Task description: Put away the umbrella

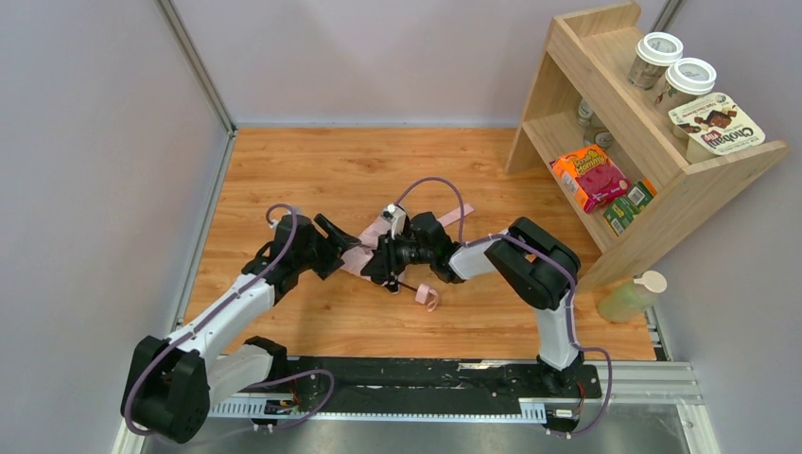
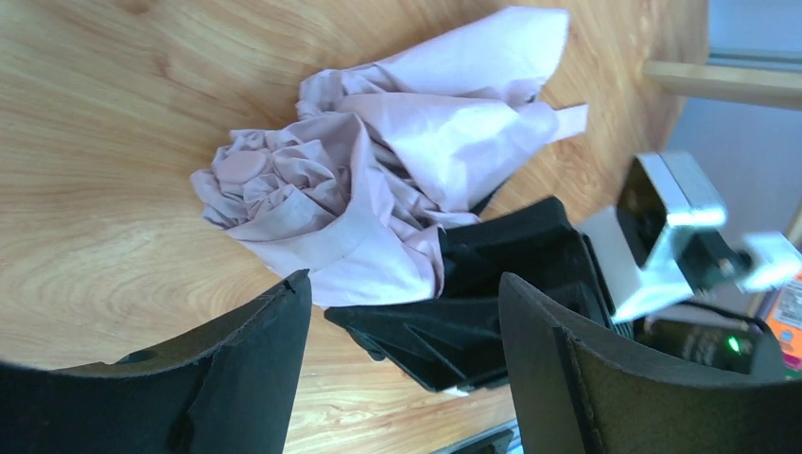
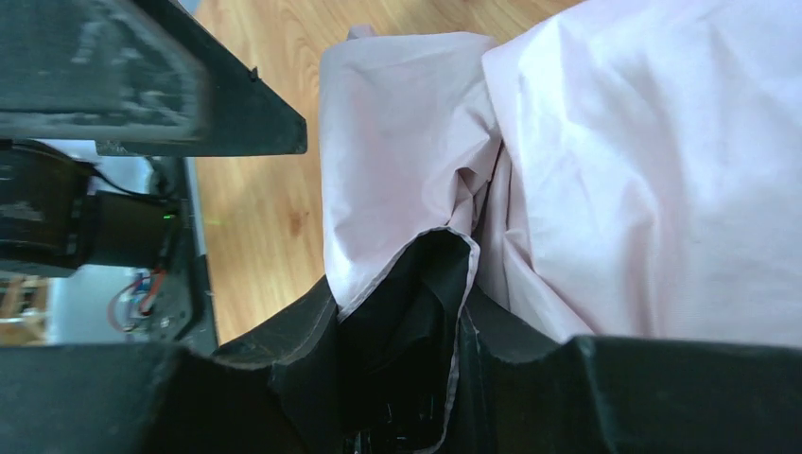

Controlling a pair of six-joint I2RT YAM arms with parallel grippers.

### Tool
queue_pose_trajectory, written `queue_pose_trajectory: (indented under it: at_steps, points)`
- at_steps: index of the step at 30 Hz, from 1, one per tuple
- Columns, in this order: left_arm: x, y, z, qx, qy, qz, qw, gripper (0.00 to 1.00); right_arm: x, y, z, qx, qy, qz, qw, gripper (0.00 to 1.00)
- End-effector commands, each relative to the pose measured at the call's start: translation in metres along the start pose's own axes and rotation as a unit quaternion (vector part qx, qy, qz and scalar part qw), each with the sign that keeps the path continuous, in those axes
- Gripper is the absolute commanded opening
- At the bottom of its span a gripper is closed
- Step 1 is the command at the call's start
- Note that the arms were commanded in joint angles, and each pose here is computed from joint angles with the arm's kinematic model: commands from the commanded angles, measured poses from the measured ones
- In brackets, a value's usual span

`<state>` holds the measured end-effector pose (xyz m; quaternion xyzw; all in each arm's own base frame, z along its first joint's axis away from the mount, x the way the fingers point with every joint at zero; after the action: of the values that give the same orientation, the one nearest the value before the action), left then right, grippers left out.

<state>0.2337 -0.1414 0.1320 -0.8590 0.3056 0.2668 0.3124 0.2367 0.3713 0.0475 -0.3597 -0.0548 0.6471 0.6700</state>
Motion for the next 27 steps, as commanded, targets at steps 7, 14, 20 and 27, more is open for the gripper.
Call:
queue_pose_trajectory:
  at_steps: [7, 14, 20, 27]
  points:
    - [0.008, 0.011, 0.0, -0.074, 0.037, 0.022, 0.996, 0.79, -0.043, 0.127, -0.077, 0.269, 0.12, 0.208, 0.933, 0.0]
    - [0.028, 0.011, -0.002, -0.091, 0.041, 0.036, 0.994, 0.79, -0.039, 0.12, -0.079, 0.273, 0.114, 0.202, 0.933, 0.0]
    - [0.04, 0.031, 0.027, -0.117, -0.049, 0.077, 0.989, 0.8, -0.035, 0.113, -0.077, 0.273, 0.108, 0.202, 0.935, 0.0]
    - [0.055, 0.06, 0.072, -0.108, -0.171, 0.119, 0.972, 0.78, -0.032, 0.106, -0.072, 0.267, 0.098, 0.204, 0.937, 0.0]
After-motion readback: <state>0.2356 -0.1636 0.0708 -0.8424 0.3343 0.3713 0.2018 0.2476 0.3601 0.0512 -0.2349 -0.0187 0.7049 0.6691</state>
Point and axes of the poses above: each gripper's point midway between its finger pads, its own x axis out along the fingers, its own z axis along the line the jaws close on, y = z × x, the point moved 5 cm from there along -x, back along the fingers, and after that the axes turned 10 degrees about x, right-handed, at the moved point
